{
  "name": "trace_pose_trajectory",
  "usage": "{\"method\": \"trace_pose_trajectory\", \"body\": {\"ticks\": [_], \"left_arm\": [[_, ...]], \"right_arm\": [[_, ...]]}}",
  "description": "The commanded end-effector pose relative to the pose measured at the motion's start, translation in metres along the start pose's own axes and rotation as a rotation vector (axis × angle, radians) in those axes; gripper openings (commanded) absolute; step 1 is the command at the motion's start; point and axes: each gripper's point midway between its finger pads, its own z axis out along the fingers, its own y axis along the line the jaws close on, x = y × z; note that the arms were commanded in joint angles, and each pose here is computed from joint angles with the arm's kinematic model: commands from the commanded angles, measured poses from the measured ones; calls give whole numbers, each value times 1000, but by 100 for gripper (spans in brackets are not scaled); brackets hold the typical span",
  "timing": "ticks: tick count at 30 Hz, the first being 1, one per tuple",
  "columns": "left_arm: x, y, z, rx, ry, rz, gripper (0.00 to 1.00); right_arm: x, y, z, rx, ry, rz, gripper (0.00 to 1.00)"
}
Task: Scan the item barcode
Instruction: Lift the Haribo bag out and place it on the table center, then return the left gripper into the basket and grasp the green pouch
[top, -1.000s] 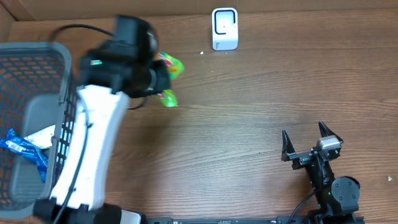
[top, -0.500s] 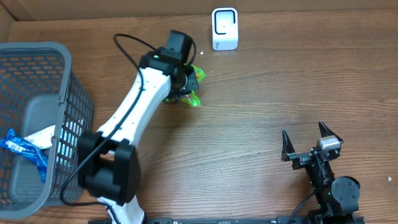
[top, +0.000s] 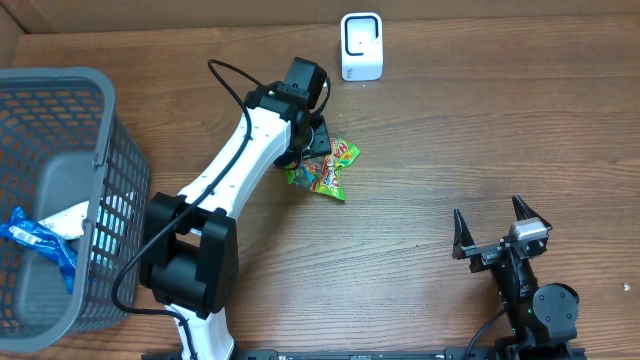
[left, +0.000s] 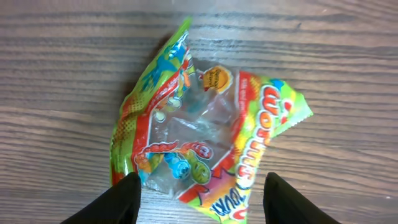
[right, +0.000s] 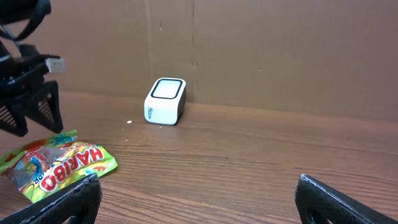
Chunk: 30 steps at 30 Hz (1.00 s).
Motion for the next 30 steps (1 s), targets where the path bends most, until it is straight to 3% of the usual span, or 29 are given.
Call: {"method": "trace_pose_trajectory", "body": {"ticks": [1, 11, 17, 24, 30], "left_arm": [[-23, -18, -33, 50, -66, 55, 55], [-73, -15, -202, 119, -282, 138, 54], [-74, 53, -295, 45, -437, 20, 54], [-58, 119, -359, -14, -582, -62, 54], [-27, 204, -395, -144, -658, -275, 58]], "right_arm": [[2, 1, 0, 0, -4, -2, 100], [2, 1, 0, 0, -4, -2, 100], [2, 1, 0, 0, -4, -2, 100], [2, 1, 0, 0, -4, -2, 100], [2, 1, 0, 0, -4, -2, 100]]}}
